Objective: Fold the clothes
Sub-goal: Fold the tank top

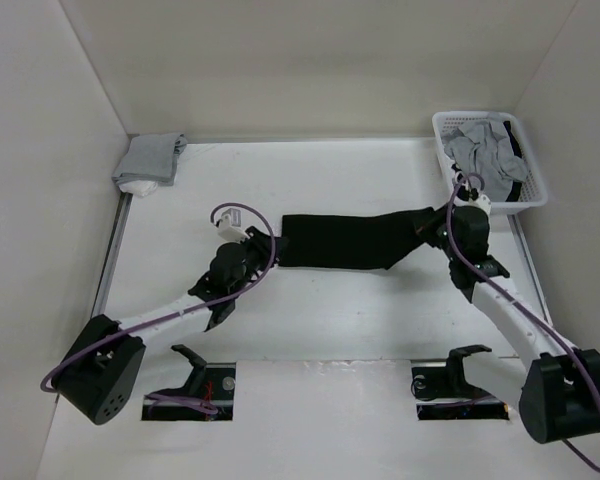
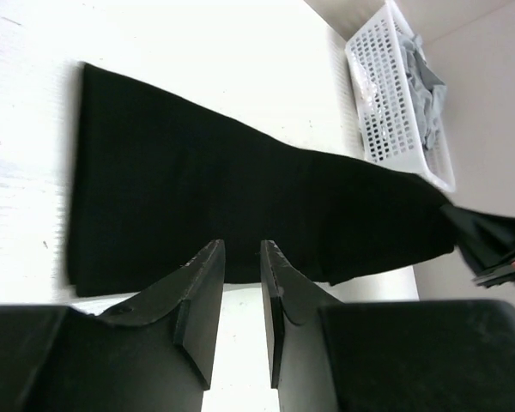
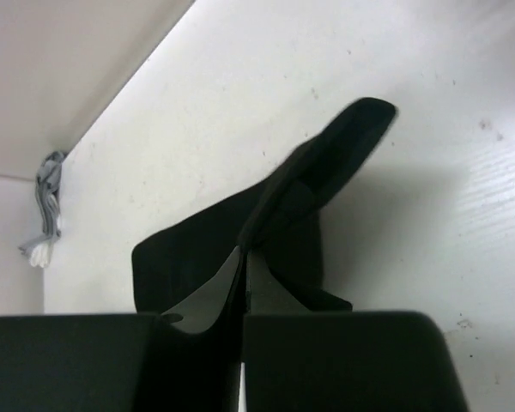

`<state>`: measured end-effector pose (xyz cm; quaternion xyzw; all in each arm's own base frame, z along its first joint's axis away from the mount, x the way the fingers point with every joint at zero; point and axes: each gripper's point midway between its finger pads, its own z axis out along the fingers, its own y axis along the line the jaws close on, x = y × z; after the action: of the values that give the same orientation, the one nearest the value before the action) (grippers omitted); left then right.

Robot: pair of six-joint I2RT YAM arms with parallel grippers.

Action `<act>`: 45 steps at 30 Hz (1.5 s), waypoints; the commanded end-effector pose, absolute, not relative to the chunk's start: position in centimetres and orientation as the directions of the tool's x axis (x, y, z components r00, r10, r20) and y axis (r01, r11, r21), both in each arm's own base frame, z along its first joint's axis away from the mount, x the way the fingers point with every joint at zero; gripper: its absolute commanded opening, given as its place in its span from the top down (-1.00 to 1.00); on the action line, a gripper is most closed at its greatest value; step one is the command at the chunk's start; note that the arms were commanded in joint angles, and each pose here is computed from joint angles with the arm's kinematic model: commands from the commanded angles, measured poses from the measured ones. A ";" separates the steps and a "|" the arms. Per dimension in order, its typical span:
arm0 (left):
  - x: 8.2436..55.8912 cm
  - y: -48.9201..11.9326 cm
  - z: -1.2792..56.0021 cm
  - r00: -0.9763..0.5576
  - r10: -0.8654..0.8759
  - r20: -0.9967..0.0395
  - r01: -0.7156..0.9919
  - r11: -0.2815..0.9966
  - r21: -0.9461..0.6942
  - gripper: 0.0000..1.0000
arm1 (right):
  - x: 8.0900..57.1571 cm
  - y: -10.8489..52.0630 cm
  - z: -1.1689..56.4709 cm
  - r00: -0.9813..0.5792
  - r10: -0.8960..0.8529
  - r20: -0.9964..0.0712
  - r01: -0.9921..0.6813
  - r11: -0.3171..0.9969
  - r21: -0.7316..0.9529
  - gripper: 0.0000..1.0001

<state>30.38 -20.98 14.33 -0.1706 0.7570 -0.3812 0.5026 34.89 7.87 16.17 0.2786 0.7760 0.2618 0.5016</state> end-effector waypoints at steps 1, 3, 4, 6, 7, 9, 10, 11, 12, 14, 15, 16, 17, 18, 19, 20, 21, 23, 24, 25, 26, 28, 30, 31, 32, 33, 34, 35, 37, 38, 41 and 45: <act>30.9 -21.6 18.5 -0.377 -0.687 -0.622 0.204 0.593 -0.779 0.54 | 35.0 8.4 20.1 -0.331 0.579 -0.745 0.135 0.810 0.570 1.00; 30.5 -21.2 18.6 -0.371 -0.694 -0.617 0.205 0.587 -0.783 0.54 | 35.3 10.4 21.7 -0.360 0.511 -0.780 0.082 0.851 0.519 0.98; 30.4 -20.8 18.7 -0.363 -0.699 -0.616 0.203 0.586 -0.785 0.53 | 35.4 11.6 22.1 -0.380 0.473 -0.795 0.060 0.870 0.490 0.98; 30.1 -20.1 18.6 -0.355 -0.709 -0.610 0.195 0.581 -0.790 0.53 | 35.7 14.0 22.4 -0.414 0.404 -0.816 0.024 0.901 0.433 0.98; 30.0 -19.6 18.6 -0.350 -0.713 -0.608 0.190 0.582 -0.791 0.52 | 35.8 15.3 22.2 -0.430 0.368 -0.824 0.008 0.915 0.404 0.98; 29.9 -18.8 18.7 -0.339 -0.719 -0.606 0.182 0.582 -0.792 0.52 | 36.0 18.0 21.6 -0.469 0.312 -0.826 -0.030 0.929 0.368 0.98; 29.7 -18.4 18.6 -0.334 -0.723 -0.605 0.177 0.582 -0.793 0.52 | 36.0 19.5 21.3 -0.488 0.286 -0.825 -0.053 0.933 0.355 0.98; 29.6 -18.0 18.7 -0.325 -0.728 -0.604 0.174 0.581 -0.795 0.51 | 36.0 20.9 20.9 -0.506 0.255 -0.824 -0.076 0.938 0.337 0.97; 29.6 -17.5 18.7 -0.318 -0.731 -0.604 0.168 0.583 -0.795 0.51 | 36.0 22.2 20.4 -0.526 0.225 -0.820 -0.097 0.942 0.321 0.97; 29.5 -16.8 18.9 -0.305 -0.738 -0.602 0.161 0.583 -0.797 0.50 | 36.1 24.9 19.2 -0.566 0.163 -0.808 -0.137 0.948 0.287 0.96; 29.6 -16.4 19.1 -0.299 -0.741 -0.601 0.159 0.582 -0.797 0.49 | 36.2 26.3 18.7 -0.583 0.135 -0.801 -0.155 0.950 0.272 0.96; 29.6 -15.9 19.1 -0.293 -0.744 -0.601 0.154 0.583 -0.798 0.49 | 36.3 27.8 18.1 -0.598 0.108 -0.794 -0.174 0.950 0.260 0.96; 29.6 -15.5 19.2 -0.283 -0.749 -0.599 0.151 0.582 -0.799 0.49 | 36.4 29.4 17.8 -0.607 0.077 -0.791 -0.199 0.949 0.245 0.96; 29.7 -14.9 19.4 -0.271 -0.758 -0.593 0.145 0.578 -0.803 0.49 | 36.4 30.5 17.3 -0.616 0.054 -0.786 -0.215 0.948 0.234 0.95; 29.8 -14.5 19.6 -0.259 -0.765 -0.589 0.141 0.574 -0.807 0.48 | 36.5 32.0 16.7 -0.629 0.027 -0.777 -0.233 0.947 0.222 0.92; 29.9 -14.1 19.6 -0.253 -0.769 -0.587 0.135 0.572 -0.809 0.48 | 36.4 33.4 16.1 -0.641 -0.001 -0.767 -0.250 0.946 0.207 0.86; 30.0 -13.8 19.8 -0.248 -0.773 -0.584 0.130 0.571 -0.811 0.48 | 36.4 34.6 15.4 -0.653 -0.027 -0.757 -0.260 0.947 0.190 0.77; 30.2 -13.4 20.0 -0.243 -0.775 -0.583 0.128 0.570 -0.811 0.47 | 36.3 36.6 14.9 -0.654 -0.050 -0.755 -0.267 0.949 0.169 0.46; 30.3 -13.3 20.0 -0.240 -0.777 -0.582 0.125 0.570 -0.812 0.47 | 35.9 37.6 15.1 -0.646 -0.057 -0.761 -0.283 0.944 0.169 0.29; 30.4 -13.1 20.0 -0.235 -0.780 -0.580 0.118 0.569 -0.814 0.46 | 35.5 38.5 15.6 -0.636 -0.057 -0.769 -0.302 0.936 0.181 0.19; 30.6 -13.1 19.9 -0.233 -0.783 -0.576 0.110 0.567 -0.816 0.46 | 35.2 39.0 16.3 -0.629 -0.044 -0.776 -0.315 0.927 0.203 0.14; 31.1 -13.6 19.7 -0.249 -0.782 -0.571 0.097 0.567 -0.818 0.46 | 34.5 39.1 17.9 -0.616 -0.003 -0.788 -0.337 0.905 0.259 0.13; 31.6 -14.7 19.5 -0.278 -0.773 -0.570 0.104 0.565 -0.818 0.46 | 34.1 37.9 19.0 -0.604 0.063 -0.794 -0.332 0.886 0.323 0.16; 31.7 -15.3 19.6 -0.286 -0.771 -0.569 0.113 0.562 -0.819 0.46 | 34.4 36.7 19.5 -0.592 0.109 -0.798 -0.316 0.880 0.354 0.23; 31.8 -16.1 19.6 -0.297 -0.767 -0.569 0.125 0.559 -0.819 0.46 | 34.6 35.5 19.4 -0.587 0.147 -0.796 -0.298 0.875 0.381 0.35; 32.1 -17.0 19.6 -0.307 -0.763 -0.569 0.136 0.557 -0.819 0.46 | 34.9 34.2 19.0 -0.588 0.185 -0.787 -0.275 0.869 0.410 0.51; 32.3 -18.0 19.5 -0.323 -0.756 -0.570 0.146 0.555 -0.819 0.46 | 35.2 33.0 18.4 -0.596 0.223 -0.772 -0.251 0.861 0.443 0.67; 32.5 -19.2 19.3 -0.345 -0.743 -0.574 0.158 0.557 -0.816 0.46 | 35.4 32.0 17.6 -0.610 0.257 -0.750 -0.229 0.849 0.477 0.81; 33.0 -21.5 18.9 -0.384 -0.718 -0.580 0.180 0.558 -0.810 0.47 | 35.9 31.1 16.2 -0.631 0.302 -0.715 -0.212 0.819 0.533 0.93; 33.2 -22.4 18.6 -0.398 -0.712 -0.579 0.186 0.555 -0.810 0.47 | 36.0 31.0 15.6 -0.645 0.319 -0.694 -0.212 0.798 0.564 0.95; 33.8 -25.5 17.2 -0.453 -0.681 -0.575 0.199 0.551 -0.810 0.50 | 37.0 30.5 14.8 -0.649 0.374 -0.663 -0.211 0.748 0.629 0.96; 34.7 -26.9 13.8 -0.496 -0.645 -0.581 0.153 0.594 -0.790 0.58 | 39.1 31.3 14.7 -0.662 0.395 -0.638 -0.218 0.713 0.667 0.94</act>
<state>33.45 -25.67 12.02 -0.1682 0.7790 -0.3980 0.4545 37.11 28.09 10.55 0.0645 0.8756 0.2884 0.3822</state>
